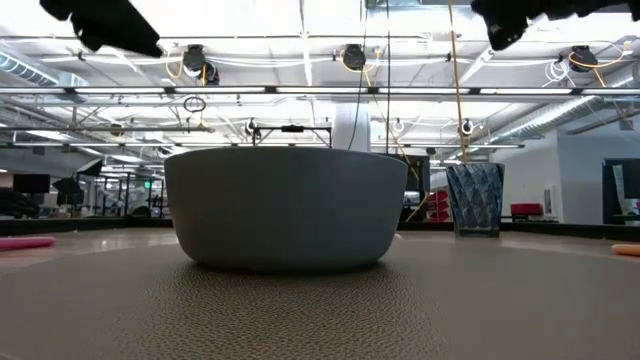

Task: Pick & Place Utensil
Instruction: Put the red fork into the blue bowl on the brown placemat

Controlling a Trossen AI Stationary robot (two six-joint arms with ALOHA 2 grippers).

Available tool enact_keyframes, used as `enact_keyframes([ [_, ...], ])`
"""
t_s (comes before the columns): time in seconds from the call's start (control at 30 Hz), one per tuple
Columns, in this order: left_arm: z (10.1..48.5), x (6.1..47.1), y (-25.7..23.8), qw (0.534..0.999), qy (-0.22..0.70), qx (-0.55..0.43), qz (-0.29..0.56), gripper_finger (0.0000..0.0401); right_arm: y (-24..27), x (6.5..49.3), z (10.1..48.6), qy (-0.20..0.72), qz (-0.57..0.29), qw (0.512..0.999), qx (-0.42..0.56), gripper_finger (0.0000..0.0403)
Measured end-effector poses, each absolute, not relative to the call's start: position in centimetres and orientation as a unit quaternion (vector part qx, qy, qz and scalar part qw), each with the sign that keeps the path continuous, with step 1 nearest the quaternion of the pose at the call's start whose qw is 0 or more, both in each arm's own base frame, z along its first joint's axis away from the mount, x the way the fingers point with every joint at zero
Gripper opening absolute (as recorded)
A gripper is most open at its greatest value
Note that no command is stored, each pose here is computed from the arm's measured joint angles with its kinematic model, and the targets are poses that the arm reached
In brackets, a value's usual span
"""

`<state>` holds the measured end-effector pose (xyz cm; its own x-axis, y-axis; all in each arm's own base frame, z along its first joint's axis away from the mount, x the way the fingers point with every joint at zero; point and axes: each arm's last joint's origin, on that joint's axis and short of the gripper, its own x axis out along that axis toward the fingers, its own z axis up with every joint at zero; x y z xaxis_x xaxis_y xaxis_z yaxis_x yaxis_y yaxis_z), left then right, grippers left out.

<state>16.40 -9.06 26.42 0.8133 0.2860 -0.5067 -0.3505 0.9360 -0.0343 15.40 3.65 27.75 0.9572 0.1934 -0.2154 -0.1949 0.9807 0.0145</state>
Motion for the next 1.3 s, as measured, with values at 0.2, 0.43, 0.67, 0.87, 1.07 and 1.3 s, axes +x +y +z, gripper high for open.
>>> enact_keyframes([
  [0.2, 25.0, 16.4, -8.6, 0.932, 0.286, -0.131, 0.179, 0.0161, 5.6, 15.6, 26.4, 0.157, 0.037, 0.986, -0.029, 0.0180],
  [0.43, 23.5, 15.2, -7.4, 0.864, 0.342, -0.254, 0.268, 0.0161, 7.0, 15.0, 24.6, 0.219, -0.043, 0.975, 0.002, 0.0180],
  [0.67, 22.0, 15.3, -7.0, 0.798, 0.412, -0.301, 0.320, 0.0161, 8.0, 14.4, 23.9, 0.230, -0.070, 0.971, -0.004, 0.0180],
  [0.87, 21.9, 16.6, -7.2, 0.838, 0.409, -0.240, 0.270, 0.0161, 8.2, 14.3, 24.0, 0.226, -0.065, 0.972, -0.005, 0.0180],
  [1.07, 21.9, 16.7, -7.0, 0.837, 0.434, -0.226, 0.245, 0.0161, 8.3, 14.3, 24.0, 0.229, -0.062, 0.971, 0.018, 0.0180],
  [1.3, 21.9, 16.7, -7.1, 0.839, 0.426, -0.227, 0.252, 0.0161, 8.7, 14.5, 22.8, 0.282, -0.054, 0.948, 0.136, 0.0180],
])
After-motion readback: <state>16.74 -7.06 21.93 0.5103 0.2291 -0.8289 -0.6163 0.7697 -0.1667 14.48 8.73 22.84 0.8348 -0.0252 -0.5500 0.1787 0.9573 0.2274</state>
